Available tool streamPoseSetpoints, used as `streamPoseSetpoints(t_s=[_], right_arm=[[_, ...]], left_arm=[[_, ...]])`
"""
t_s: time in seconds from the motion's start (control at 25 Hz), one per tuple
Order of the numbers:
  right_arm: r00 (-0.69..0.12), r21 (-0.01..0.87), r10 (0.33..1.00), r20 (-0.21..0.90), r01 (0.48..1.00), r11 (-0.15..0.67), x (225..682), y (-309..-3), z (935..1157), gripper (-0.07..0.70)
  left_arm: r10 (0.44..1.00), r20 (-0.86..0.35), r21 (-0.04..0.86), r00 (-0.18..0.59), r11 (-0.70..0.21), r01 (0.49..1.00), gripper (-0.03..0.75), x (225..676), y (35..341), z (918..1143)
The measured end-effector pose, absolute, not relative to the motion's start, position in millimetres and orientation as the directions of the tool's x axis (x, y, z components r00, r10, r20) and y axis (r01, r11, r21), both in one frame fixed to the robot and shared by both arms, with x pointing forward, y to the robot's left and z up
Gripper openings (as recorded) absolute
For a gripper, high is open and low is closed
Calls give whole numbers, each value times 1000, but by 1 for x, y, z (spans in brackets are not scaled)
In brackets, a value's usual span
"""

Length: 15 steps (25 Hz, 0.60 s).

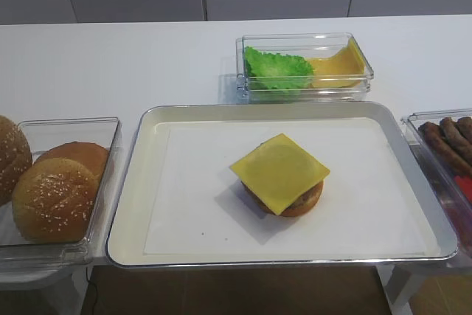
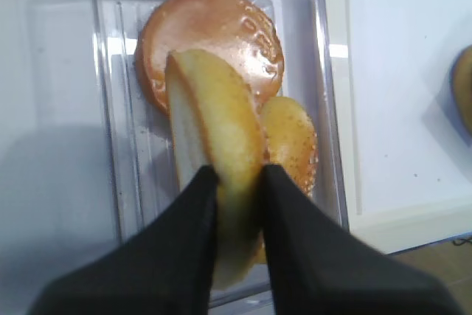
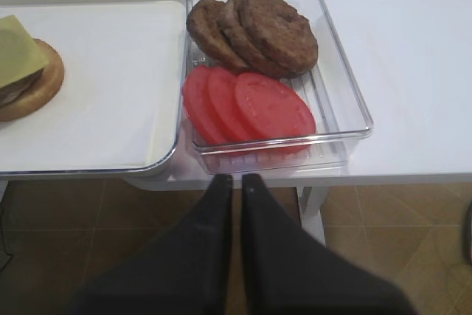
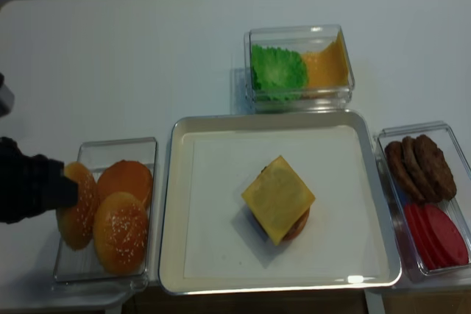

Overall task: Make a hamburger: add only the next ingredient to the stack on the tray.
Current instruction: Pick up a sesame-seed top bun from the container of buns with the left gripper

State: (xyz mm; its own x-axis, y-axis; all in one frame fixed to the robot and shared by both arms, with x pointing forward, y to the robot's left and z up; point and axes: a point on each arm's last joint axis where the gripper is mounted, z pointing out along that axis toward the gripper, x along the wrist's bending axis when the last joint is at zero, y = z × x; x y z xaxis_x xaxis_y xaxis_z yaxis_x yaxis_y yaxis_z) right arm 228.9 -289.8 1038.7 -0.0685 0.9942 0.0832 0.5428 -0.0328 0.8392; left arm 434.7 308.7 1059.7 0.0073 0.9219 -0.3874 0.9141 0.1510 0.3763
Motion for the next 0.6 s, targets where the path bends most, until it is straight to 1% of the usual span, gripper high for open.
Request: streamPoseSetpoints(t_s=[0.08, 0.36, 0.48, 0.6], right_arm=[[-69, 839, 994, 83, 543, -33, 229, -290, 1039, 27], [-69, 839, 994, 83, 543, -33, 229, -290, 1039, 27], [-69, 839, 994, 83, 543, -33, 229, -290, 1039, 27], [-69, 839, 994, 83, 543, -33, 229, -290, 1039, 27]], left_arm=[[923, -384, 392, 20, 144, 909, 134, 437, 309, 1067], [919, -386, 481, 84, 122, 868, 134, 445, 306, 1107], [908, -397, 483, 136, 81, 872, 134, 445, 295, 1111], [888, -411, 475, 206, 16, 880, 133, 443, 276, 1111]])
